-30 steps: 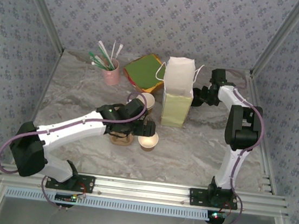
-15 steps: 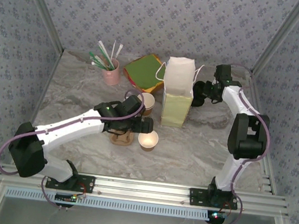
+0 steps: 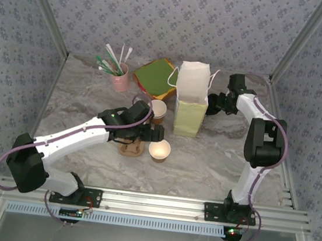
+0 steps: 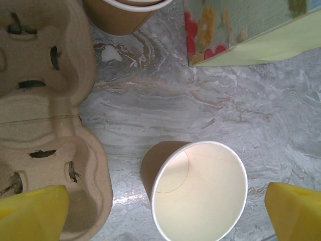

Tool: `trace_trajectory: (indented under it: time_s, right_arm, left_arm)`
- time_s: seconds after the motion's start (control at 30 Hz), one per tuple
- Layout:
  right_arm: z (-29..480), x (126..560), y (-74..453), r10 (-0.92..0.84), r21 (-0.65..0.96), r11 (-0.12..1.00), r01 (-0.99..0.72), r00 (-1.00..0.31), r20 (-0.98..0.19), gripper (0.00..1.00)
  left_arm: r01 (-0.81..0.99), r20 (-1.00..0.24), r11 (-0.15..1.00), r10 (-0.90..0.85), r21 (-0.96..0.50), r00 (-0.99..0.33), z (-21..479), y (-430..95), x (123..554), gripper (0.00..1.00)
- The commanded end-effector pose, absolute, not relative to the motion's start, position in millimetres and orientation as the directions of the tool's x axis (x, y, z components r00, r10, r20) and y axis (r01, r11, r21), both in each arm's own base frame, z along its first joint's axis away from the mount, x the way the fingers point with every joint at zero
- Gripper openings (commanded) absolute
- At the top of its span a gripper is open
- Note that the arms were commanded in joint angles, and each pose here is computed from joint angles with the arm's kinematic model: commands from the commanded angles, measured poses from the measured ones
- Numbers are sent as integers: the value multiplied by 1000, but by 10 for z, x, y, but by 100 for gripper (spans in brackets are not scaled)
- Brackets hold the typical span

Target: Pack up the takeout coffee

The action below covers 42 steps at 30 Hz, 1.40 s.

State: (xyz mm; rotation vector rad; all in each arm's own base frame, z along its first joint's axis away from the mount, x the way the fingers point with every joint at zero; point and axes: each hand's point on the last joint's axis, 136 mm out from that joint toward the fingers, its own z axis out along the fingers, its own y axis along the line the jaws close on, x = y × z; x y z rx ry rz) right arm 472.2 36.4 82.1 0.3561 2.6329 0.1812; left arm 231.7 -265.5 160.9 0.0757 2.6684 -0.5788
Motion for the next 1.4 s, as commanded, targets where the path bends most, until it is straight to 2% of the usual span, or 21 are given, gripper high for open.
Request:
trace_trajectory:
  time_s: [0.0,0.07,0.1,0.13,0.43,0.7,1.0,1.2,1.37]
  right_arm:
    - [719,4735,351,259,150,965,215,-870,-420,8]
    - [716,4749,354,258,151,965,214,-870,-419,12]
    - [722,4753,359,257,150,966,212,-870,-420,21]
    - [735,4756,358,258,150,965,213,-869,-422,23]
    - [877,4839,362,238,123,971,204,-853,-465,27]
    - [786,4857,385,233,115,972,203,-864,-445,20]
    - [720,4848,348,225,88,974,207,-871,-436,23]
    - [708,4851,362,223,90,975,205,-873,-434,18]
    - [762,4853,361,224,91,974,206,-868,-443,7]
  left_arm:
    - [145,-405,908,-28,-392,-914,1667,-2605,2275,100]
    - [145,-404,909,-29,-391,-914,1668,-2601,2271,100]
    - [146,-405,908,-29,-393,-914,1677,-2605,2273,100]
    - [143,-405,908,-31,-393,-914,1673,-2600,2277,100]
    - [150,-404,907,-24,-393,-914,1683,-2611,2293,100]
    - [152,-403,906,-21,-394,-915,1694,-2612,2309,100]
    - [149,-401,907,-24,-394,-916,1680,-2602,2315,100]
    - [148,-402,907,-26,-394,-915,1684,-2591,2314,100]
    - [147,-403,907,-27,-395,-915,1687,-2588,2311,100]
